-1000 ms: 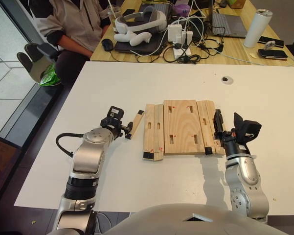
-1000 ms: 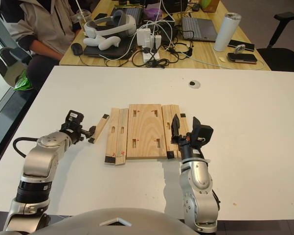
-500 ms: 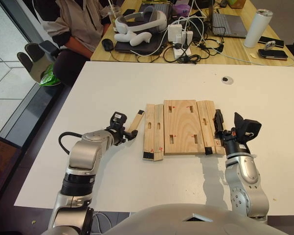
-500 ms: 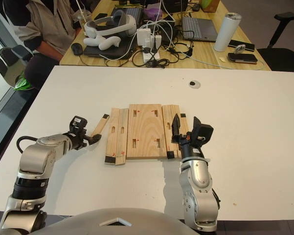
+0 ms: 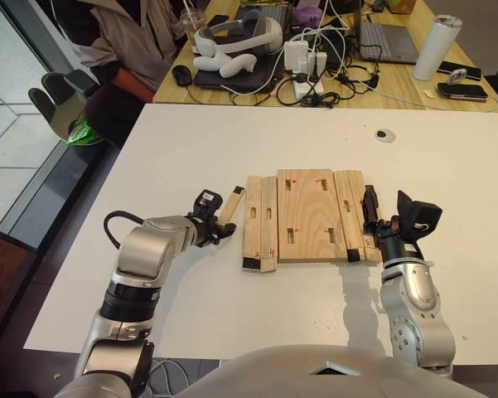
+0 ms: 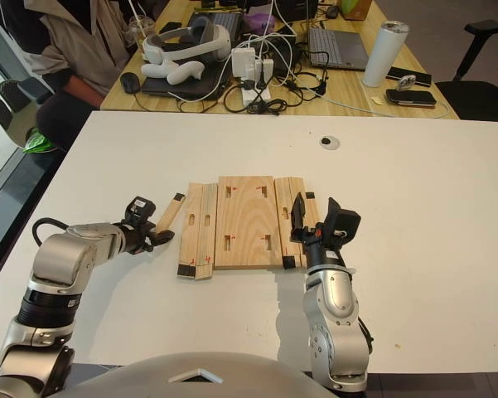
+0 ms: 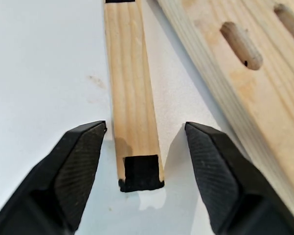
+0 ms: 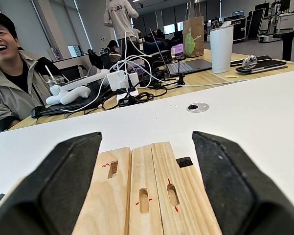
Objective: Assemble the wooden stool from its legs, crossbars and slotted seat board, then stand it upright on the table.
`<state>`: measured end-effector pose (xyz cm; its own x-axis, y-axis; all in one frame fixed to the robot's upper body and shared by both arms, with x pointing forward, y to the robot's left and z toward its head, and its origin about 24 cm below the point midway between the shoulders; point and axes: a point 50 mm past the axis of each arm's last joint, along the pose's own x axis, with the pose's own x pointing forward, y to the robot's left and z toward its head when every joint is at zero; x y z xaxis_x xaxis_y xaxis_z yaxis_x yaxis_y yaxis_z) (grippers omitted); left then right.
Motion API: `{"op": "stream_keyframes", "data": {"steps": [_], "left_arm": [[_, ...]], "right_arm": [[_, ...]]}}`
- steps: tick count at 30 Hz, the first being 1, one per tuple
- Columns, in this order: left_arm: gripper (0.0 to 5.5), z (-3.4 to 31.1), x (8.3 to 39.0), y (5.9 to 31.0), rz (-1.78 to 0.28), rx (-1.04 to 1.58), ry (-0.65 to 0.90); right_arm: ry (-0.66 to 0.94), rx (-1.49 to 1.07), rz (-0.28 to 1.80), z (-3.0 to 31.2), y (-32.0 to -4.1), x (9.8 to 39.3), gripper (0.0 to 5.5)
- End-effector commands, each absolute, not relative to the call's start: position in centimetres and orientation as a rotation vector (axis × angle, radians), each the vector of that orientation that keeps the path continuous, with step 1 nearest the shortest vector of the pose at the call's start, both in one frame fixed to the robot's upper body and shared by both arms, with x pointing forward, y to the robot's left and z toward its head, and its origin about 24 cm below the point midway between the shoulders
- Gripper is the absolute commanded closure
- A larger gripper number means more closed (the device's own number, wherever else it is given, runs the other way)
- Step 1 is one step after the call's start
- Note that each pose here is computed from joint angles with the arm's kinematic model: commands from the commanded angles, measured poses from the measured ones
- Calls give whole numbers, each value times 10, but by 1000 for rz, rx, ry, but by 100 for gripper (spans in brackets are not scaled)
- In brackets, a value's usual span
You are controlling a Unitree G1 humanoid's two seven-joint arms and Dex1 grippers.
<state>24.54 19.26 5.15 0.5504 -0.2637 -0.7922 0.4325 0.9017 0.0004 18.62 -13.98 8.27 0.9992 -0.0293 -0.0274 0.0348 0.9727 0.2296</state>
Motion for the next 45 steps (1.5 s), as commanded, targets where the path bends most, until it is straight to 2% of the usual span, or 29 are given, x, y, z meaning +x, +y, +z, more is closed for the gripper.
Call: {"op": "stream_keyframes", "data": {"steps": [1, 9, 14, 17, 20, 23, 29, 36, 42, 45], "left_arm": [[311, 49, 243, 196, -416, 226, 937], [414, 46, 240, 200, -397, 293, 916], [419, 48, 238, 202, -366, 316, 852], [420, 61, 250, 216, -228, 493, 697], [421, 87, 262, 215, -149, 629, 473], [421, 108, 269, 202, -165, 687, 282], [421, 151, 268, 160, -287, 747, -147], [421, 147, 250, 115, -420, 699, -261], [421, 159, 244, 102, -401, 631, -356], [421, 163, 244, 101, -385, 606, -365]], "right_arm": [[10, 227, -35, 88, -139, 188, 204], [-1, 204, -23, 93, -139, 189, 204], [-28, 199, 20, 99, -133, 191, 204], [-44, 188, 54, 104, -130, 195, 204], [-81, 187, 99, 115, -128, 205, 204], [-91, 219, 141, 122, -128, 215, 204], [-33, 553, 470, 141, -126, 243, 204], [-3, 700, 747, 181, -152, 280, 204], [-6, 675, 956, 201, -152, 279, 204], [26, 620, 971, 197, -151, 281, 204]]}}
